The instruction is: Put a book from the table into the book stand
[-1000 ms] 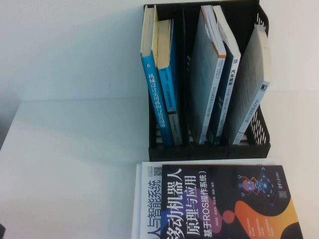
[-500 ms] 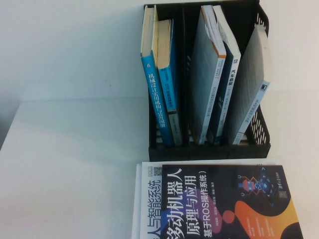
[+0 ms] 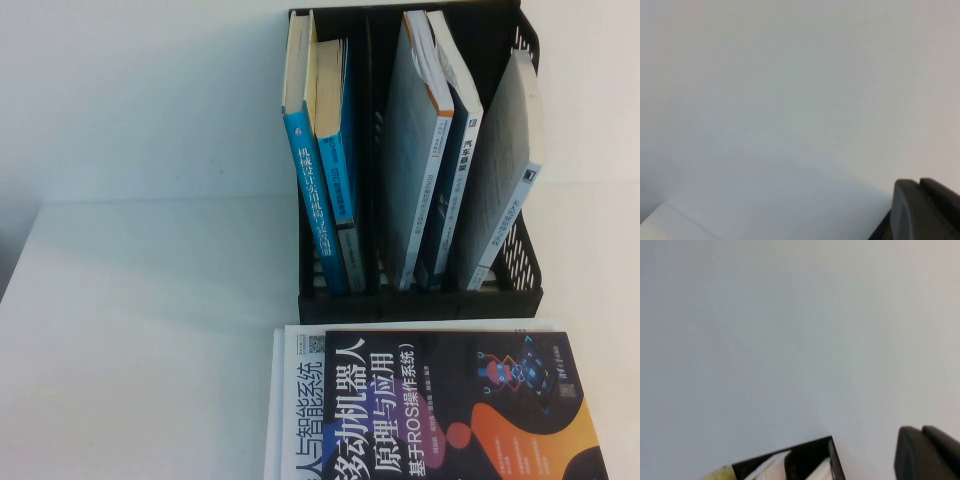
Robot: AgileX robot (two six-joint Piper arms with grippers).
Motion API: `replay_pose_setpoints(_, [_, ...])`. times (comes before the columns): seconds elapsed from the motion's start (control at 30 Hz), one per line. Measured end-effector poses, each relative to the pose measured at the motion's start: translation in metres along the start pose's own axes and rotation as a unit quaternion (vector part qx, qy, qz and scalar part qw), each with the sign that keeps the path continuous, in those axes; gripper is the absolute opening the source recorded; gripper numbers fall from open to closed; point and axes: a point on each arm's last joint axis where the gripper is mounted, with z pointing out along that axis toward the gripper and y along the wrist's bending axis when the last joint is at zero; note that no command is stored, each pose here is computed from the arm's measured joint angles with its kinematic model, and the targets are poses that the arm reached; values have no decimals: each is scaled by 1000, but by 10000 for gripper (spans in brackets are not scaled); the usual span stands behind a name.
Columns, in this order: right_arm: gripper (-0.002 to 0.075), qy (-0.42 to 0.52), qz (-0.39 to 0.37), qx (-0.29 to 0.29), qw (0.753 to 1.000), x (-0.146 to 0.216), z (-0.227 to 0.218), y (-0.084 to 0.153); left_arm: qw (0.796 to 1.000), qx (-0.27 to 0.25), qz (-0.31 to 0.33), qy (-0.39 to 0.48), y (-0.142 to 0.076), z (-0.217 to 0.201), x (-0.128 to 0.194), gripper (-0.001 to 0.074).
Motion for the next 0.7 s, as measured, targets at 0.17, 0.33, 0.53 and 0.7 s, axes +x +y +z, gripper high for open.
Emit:
replay_pose_setpoints(0.17, [-3,-50,29,-17,998,-9,0,3,996,16,-69,-60,-2,-1,-11,-4])
replay_pose_setpoints(0.33, [-3,-129,38,-39,990,-24,-3,6,986,94,-32,-135,-16,-5,-25,-4])
replay_pose_setpoints(0.53, [-3,-217,52,-60,973,-40,-9,9,970,177,55,-157,-51,-8,-47,-4])
replay_pose_setpoints(0.7, [-3,-270,37,-77,959,-87,-6,25,960,196,115,-164,-89,-14,-87,-4])
